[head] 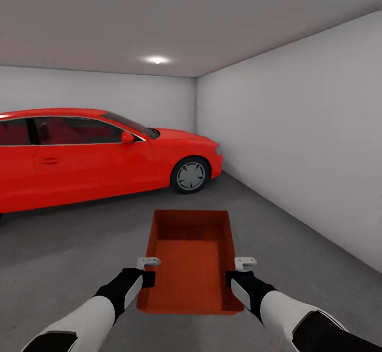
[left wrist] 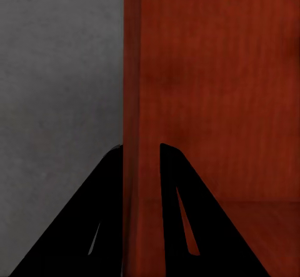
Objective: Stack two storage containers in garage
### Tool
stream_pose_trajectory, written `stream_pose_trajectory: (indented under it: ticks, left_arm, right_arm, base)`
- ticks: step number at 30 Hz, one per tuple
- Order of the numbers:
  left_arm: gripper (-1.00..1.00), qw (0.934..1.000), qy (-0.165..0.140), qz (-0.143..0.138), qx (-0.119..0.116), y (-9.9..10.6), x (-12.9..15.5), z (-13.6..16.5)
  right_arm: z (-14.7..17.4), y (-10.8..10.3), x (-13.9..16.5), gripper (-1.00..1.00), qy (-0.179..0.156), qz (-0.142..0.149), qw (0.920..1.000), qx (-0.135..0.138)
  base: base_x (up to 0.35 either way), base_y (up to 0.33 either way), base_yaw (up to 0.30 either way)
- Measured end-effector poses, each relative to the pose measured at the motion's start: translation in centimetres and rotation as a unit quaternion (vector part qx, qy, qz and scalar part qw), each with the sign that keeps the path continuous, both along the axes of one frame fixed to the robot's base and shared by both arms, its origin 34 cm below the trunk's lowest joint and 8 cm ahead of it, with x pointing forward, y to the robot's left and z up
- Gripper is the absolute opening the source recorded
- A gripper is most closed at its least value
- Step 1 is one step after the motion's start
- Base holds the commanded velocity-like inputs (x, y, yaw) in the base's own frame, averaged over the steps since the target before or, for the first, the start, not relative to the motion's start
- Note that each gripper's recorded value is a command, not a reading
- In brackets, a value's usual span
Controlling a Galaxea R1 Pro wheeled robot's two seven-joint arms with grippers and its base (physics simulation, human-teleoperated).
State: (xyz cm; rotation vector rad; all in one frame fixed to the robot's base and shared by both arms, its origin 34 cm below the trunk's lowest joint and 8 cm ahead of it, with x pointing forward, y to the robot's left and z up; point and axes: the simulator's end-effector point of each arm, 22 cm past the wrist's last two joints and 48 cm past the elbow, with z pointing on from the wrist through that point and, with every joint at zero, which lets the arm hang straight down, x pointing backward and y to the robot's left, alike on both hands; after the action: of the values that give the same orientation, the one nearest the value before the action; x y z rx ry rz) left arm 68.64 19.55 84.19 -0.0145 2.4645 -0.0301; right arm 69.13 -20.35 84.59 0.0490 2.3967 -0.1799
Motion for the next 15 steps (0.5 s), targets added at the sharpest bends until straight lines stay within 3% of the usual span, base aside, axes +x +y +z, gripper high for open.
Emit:
stream_pose_trajectory:
  ticks: [15]
  left_arm:
    - [-1.00,1.0000,0.000,0.000,0.000,0.00,0.00,0.00]
  right_arm:
    - [0.02,0.00,0.02,-1.00,0.000,0.000,1.0000,0.000]
  base:
    - [0.321,0.000,-0.254]
